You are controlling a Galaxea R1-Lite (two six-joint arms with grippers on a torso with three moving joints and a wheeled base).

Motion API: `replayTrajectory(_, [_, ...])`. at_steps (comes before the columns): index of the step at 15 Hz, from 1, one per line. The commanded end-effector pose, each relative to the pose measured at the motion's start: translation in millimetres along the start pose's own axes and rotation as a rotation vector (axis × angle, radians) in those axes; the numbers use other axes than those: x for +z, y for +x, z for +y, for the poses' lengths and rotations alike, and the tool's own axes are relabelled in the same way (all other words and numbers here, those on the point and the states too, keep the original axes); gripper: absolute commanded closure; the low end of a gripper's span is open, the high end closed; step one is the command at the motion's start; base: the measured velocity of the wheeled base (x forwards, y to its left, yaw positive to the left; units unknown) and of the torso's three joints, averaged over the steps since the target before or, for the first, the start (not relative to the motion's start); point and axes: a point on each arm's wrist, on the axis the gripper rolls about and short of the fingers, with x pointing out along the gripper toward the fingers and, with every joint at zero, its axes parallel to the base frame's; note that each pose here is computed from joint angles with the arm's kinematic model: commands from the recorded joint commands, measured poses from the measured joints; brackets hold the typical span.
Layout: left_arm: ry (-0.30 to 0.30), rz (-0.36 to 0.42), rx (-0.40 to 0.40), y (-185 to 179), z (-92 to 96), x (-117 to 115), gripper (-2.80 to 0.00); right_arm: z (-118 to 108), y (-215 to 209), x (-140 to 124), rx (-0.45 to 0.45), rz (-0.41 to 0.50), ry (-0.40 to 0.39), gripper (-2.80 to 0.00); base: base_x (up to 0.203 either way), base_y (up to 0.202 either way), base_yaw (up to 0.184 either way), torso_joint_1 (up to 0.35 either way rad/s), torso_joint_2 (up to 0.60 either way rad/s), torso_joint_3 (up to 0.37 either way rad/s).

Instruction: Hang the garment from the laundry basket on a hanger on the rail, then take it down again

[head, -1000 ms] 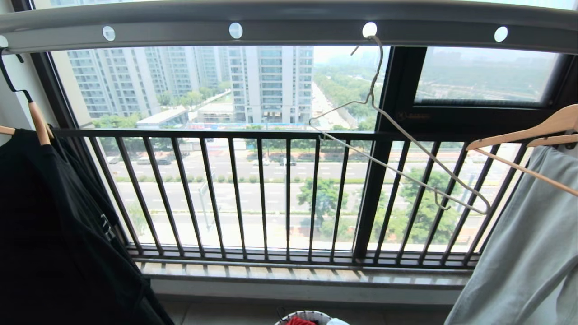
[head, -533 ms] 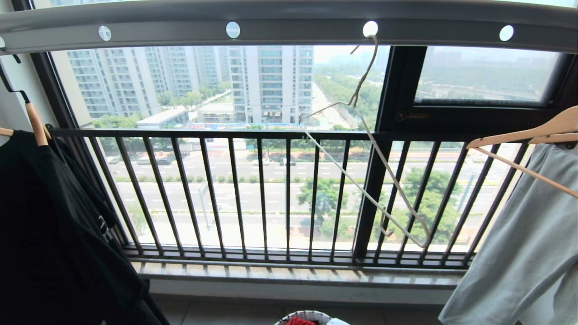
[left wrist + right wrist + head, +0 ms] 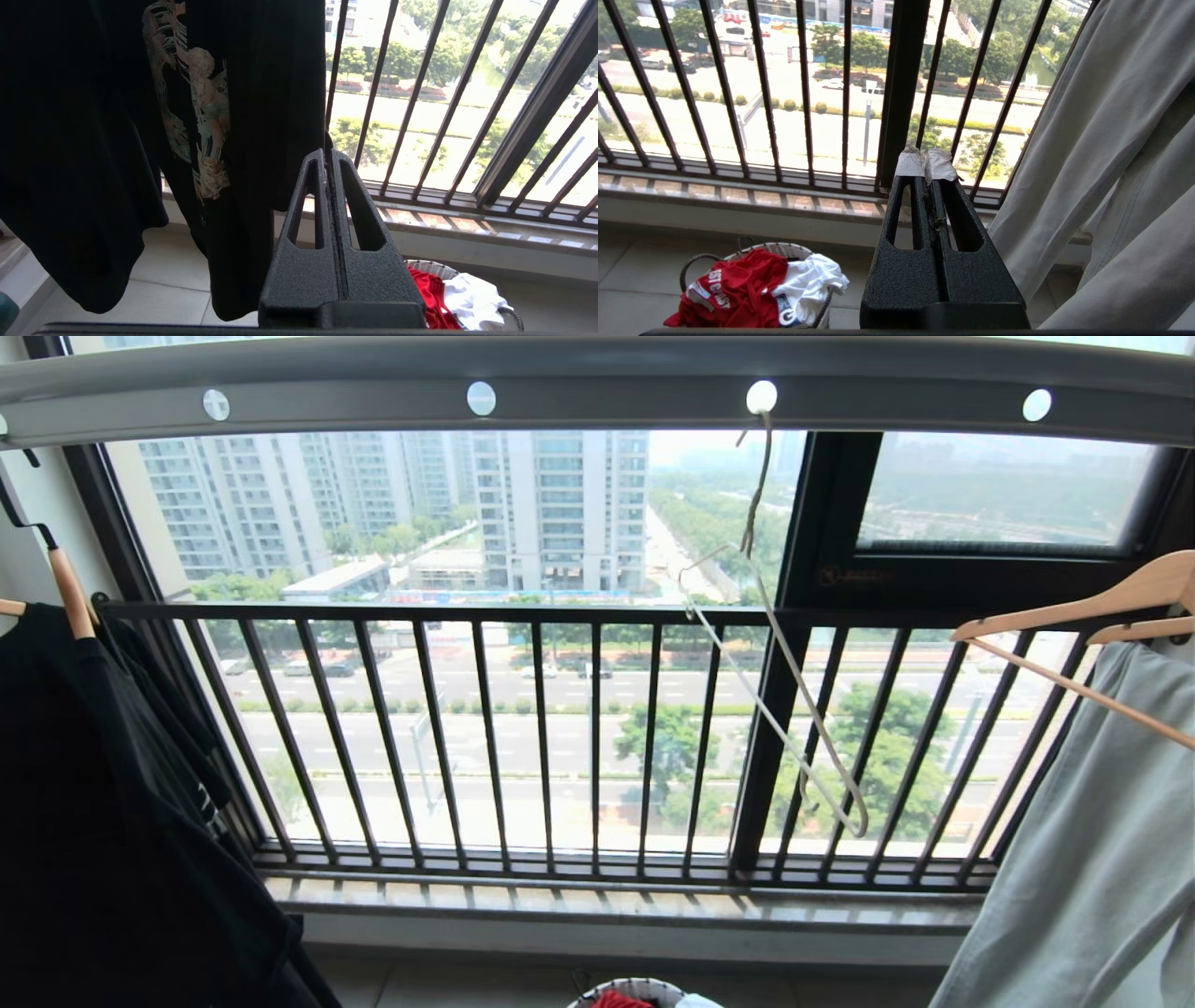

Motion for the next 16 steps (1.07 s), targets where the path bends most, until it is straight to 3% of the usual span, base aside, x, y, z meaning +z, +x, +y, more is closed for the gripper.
replayTrajectory(1, [-0.001, 0.001, 0.001, 0.1, 0.0, 0.0, 0.0, 2.6, 7.9, -16.3, 0.044, -0.027, -0.007, 0.0, 0.0, 0.0, 0.0, 0.0, 0.0, 0.0])
replayTrajectory(16, [-0.001, 0.001, 0.001, 0.1, 0.0, 0.0, 0.0, 2.9, 7.4, -17.7, 0.053, -0.003, 0.018, 0.0, 0.0, 0.0, 0.0, 0.0, 0.0, 0.0])
